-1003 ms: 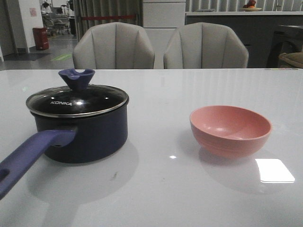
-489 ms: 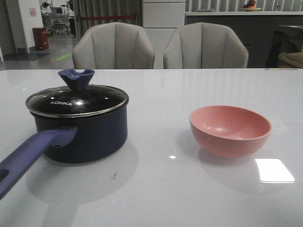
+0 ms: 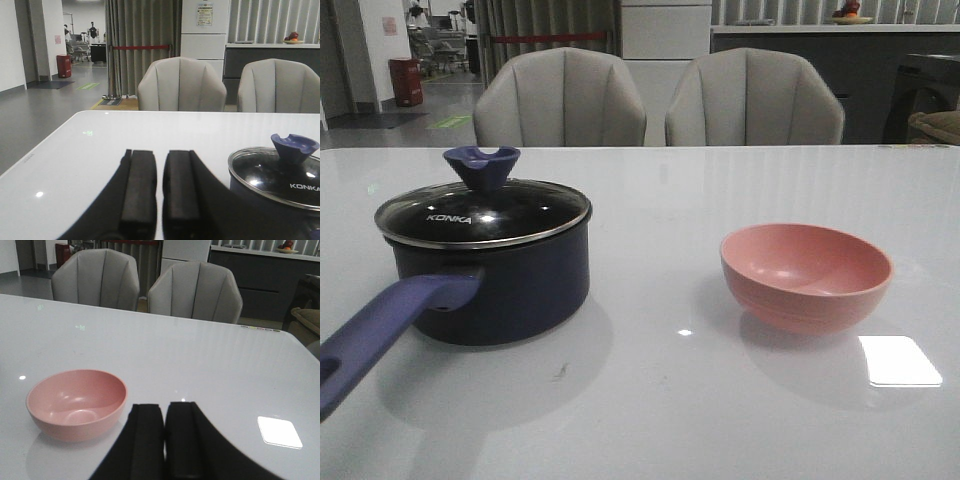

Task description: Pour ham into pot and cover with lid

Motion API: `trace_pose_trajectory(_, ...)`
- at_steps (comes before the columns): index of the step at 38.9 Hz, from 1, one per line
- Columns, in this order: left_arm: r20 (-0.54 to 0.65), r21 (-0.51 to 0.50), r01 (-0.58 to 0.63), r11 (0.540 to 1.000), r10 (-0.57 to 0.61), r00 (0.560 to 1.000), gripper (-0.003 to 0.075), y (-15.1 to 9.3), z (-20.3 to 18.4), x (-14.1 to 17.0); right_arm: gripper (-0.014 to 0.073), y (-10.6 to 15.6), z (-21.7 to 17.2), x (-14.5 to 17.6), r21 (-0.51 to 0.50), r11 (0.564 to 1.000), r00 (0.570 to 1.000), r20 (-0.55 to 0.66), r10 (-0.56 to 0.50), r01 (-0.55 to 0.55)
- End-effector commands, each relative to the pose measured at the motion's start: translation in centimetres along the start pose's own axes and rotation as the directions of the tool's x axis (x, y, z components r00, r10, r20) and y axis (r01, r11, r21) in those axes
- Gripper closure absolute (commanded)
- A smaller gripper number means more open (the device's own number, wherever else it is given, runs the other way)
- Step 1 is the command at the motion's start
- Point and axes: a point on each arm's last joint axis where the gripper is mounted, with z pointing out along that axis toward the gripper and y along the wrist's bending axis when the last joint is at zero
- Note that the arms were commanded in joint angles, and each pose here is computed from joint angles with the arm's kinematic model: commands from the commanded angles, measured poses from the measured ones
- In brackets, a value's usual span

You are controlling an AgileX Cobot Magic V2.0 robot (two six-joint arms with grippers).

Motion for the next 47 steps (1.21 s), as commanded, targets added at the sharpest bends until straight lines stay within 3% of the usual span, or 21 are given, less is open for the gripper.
trace_pose_trajectory(1,0.045,0.003,0.013,1.000,-0.013,0.999,0.0589,0.01,0.09,0.08,0.0426,0.02,-0.29,-0.91,-0.004,1.000,0.992,0.125,0.004,-0.003)
trace_pose_trajectory(7,0.045,0.003,0.013,1.000,-0.013,0.999,0.0589,0.01,0.09,0.08,0.0426,0.08,-0.21,-0.56,-0.021,0.998,0.992,0.112,0.061,-0.059)
trace_pose_trajectory(47,0.045,0.003,0.013,1.000,-0.013,0.999,0.0589,0.01,0.09,0.08,0.0426,0.08,-0.20,-0.46,-0.017,0.999,0.994,0.102,0.033,-0.031)
